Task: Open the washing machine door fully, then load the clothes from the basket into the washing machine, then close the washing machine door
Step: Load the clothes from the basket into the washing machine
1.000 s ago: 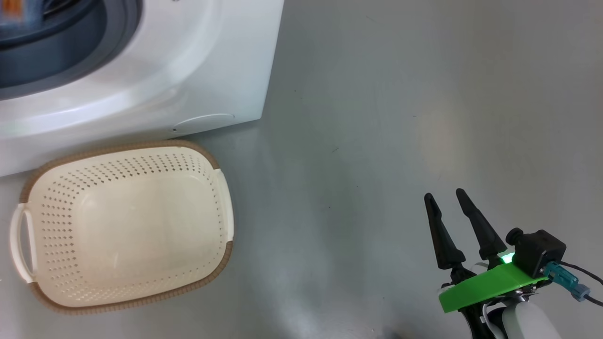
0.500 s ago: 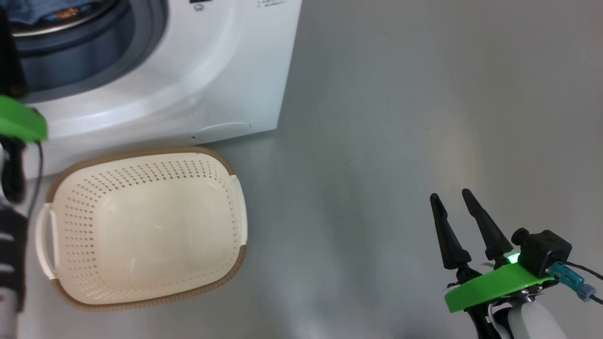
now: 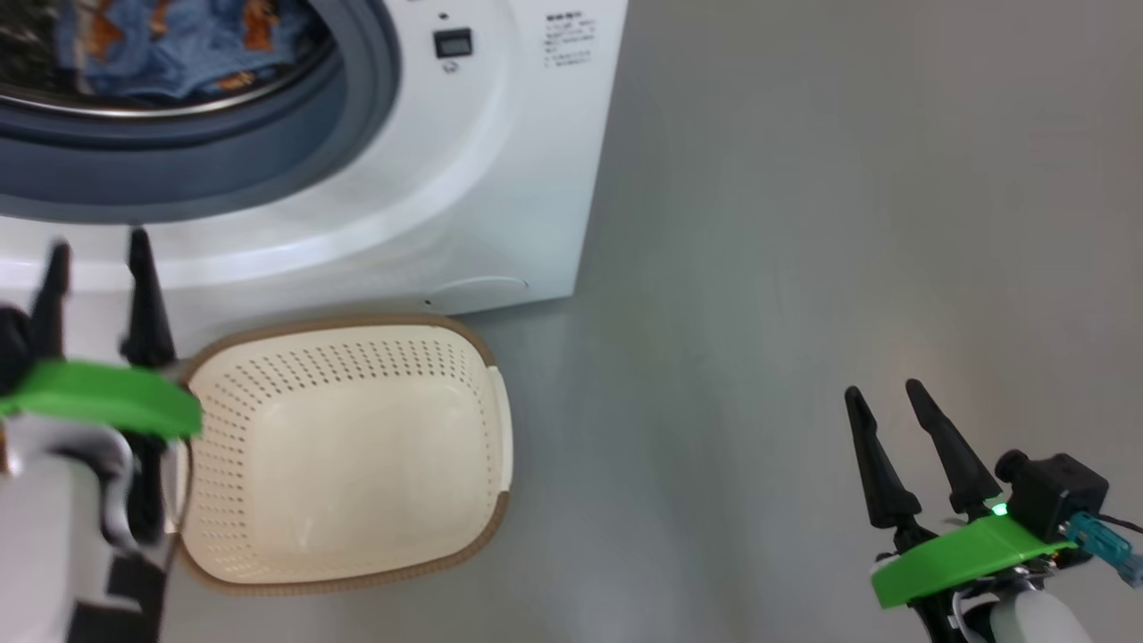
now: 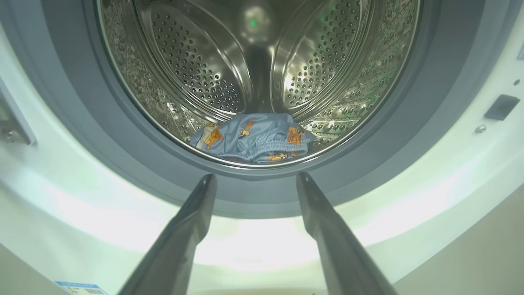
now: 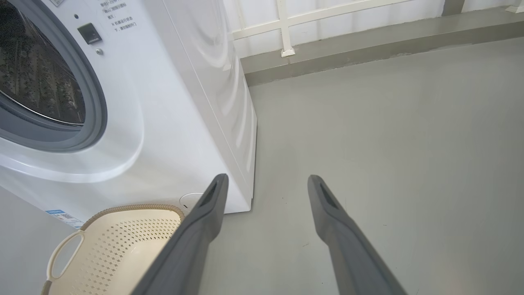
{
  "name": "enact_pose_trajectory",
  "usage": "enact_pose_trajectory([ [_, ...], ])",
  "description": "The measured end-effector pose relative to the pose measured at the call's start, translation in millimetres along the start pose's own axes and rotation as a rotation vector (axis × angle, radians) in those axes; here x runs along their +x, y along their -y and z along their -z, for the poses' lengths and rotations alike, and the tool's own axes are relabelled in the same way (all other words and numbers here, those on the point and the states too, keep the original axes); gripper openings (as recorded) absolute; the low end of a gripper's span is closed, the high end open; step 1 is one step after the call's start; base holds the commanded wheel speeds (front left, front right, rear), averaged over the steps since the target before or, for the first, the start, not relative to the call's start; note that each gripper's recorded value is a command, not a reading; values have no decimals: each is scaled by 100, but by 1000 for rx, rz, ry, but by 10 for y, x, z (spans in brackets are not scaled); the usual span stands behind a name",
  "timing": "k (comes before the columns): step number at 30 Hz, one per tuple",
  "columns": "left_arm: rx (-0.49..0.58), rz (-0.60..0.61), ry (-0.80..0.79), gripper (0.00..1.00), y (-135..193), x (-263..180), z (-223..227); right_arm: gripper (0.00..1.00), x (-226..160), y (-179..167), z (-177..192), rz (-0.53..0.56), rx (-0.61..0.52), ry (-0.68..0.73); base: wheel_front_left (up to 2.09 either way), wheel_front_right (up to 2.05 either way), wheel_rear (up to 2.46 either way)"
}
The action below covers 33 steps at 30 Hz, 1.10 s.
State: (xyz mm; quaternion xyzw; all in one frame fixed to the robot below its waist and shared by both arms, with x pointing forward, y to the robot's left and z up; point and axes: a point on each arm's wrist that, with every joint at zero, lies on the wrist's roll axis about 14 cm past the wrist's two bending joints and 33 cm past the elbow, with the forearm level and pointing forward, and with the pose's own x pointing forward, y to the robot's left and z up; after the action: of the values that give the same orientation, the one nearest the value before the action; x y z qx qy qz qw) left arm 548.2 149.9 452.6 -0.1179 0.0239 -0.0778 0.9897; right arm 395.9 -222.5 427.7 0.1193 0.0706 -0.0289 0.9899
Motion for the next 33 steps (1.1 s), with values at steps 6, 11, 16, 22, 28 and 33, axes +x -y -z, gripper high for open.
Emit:
enact_pose_trajectory([
  [6,19,-24,-32,100,-53,-392,73,100,-84,-14,-50,-9,0,12,0,0,0],
  [11,29,-44,-39,100,-95,-677,71,100,-145,-26,-85,-18,3,20,0,0,0],
  [16,44,-61,-39,100,-143,-937,41,100,-195,-58,-138,-30,3,35,0,0,0],
  [22,47,-76,-29,100,-159,-1209,-3,100,-273,-77,-195,-40,12,51,0,0,0],
  [28,44,-97,-29,100,-199,-1480,-7,100,-384,-39,-213,-36,9,56,0,0,0],
  [33,43,-123,-31,100,-254,-1676,1,100,-462,0,-220,-27,12,59,0,0,0],
])
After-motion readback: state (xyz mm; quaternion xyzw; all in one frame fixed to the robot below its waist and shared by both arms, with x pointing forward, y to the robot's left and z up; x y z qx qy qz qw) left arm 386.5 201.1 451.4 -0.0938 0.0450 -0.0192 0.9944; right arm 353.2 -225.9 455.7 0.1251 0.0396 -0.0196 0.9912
